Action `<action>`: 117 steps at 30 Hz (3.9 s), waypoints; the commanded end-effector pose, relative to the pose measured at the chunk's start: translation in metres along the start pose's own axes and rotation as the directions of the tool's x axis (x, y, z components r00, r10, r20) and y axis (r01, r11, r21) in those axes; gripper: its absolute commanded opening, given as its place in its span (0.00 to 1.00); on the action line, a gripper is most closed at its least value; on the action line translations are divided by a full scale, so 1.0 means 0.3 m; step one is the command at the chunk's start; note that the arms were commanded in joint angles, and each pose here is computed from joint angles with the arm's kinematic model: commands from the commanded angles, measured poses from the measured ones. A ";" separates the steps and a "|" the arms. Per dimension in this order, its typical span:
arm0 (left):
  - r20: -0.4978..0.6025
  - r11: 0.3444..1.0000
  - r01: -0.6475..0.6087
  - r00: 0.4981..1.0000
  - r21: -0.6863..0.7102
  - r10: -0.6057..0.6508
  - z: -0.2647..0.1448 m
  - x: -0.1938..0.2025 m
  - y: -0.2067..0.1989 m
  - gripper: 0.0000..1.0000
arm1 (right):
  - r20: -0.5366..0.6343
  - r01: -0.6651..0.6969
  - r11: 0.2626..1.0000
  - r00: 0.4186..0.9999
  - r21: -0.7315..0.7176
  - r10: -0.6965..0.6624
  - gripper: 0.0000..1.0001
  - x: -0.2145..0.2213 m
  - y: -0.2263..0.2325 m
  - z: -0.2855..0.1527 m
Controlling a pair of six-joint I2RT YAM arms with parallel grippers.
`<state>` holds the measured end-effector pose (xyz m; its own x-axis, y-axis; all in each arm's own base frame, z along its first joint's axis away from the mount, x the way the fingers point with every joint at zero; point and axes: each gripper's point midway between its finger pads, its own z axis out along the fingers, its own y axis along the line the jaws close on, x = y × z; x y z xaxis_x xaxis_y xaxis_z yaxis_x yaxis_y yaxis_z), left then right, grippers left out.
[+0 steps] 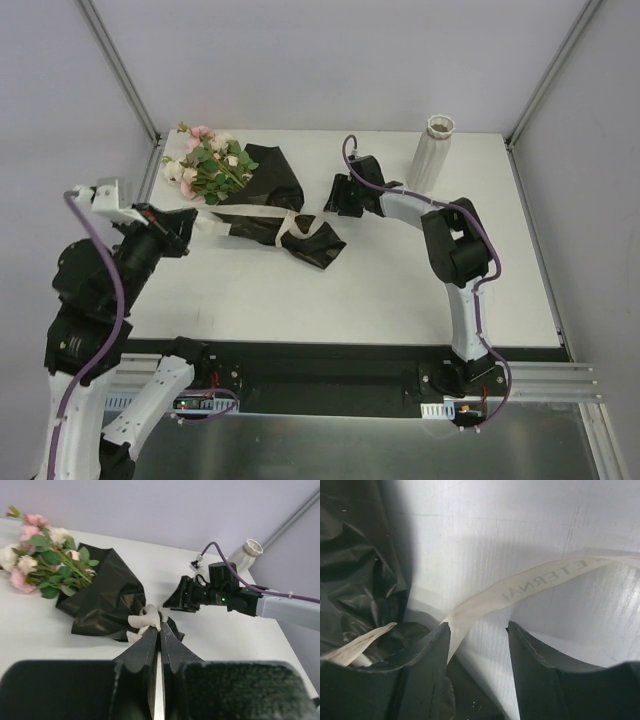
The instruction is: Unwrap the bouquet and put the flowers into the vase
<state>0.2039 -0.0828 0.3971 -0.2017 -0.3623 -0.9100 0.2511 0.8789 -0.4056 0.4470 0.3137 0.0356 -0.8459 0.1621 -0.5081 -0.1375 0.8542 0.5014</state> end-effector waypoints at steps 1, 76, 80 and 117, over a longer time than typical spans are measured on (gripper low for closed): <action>0.008 0.989 -0.052 0.999 -0.138 0.054 -0.074 0.065 0.119 0.05 | 0.009 0.053 0.999 0.999 0.001 -0.053 0.53 -0.064 0.047 -0.050; -0.719 0.869 0.372 0.499 -0.327 -0.484 0.857 1.016 0.582 0.00 | 0.494 0.244 0.939 0.864 -0.241 -0.097 0.01 -0.485 0.675 -0.868; -0.719 0.869 0.374 0.499 -0.325 -0.483 0.860 1.014 0.581 0.00 | 0.710 0.442 0.893 0.656 -0.085 -0.257 0.01 -0.630 0.719 -1.111; -0.721 0.868 0.378 0.497 -0.321 -0.483 0.872 0.992 0.575 0.00 | 0.816 -0.408 0.708 0.337 0.576 -0.469 0.01 -0.578 -0.315 -2.230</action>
<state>0.4339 -0.1269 0.0418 -0.9020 -0.3766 -0.2111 -0.1363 0.7122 -0.6886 0.2513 -0.1421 0.5764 0.2125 -0.0643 -0.9750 0.6379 0.7650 0.0886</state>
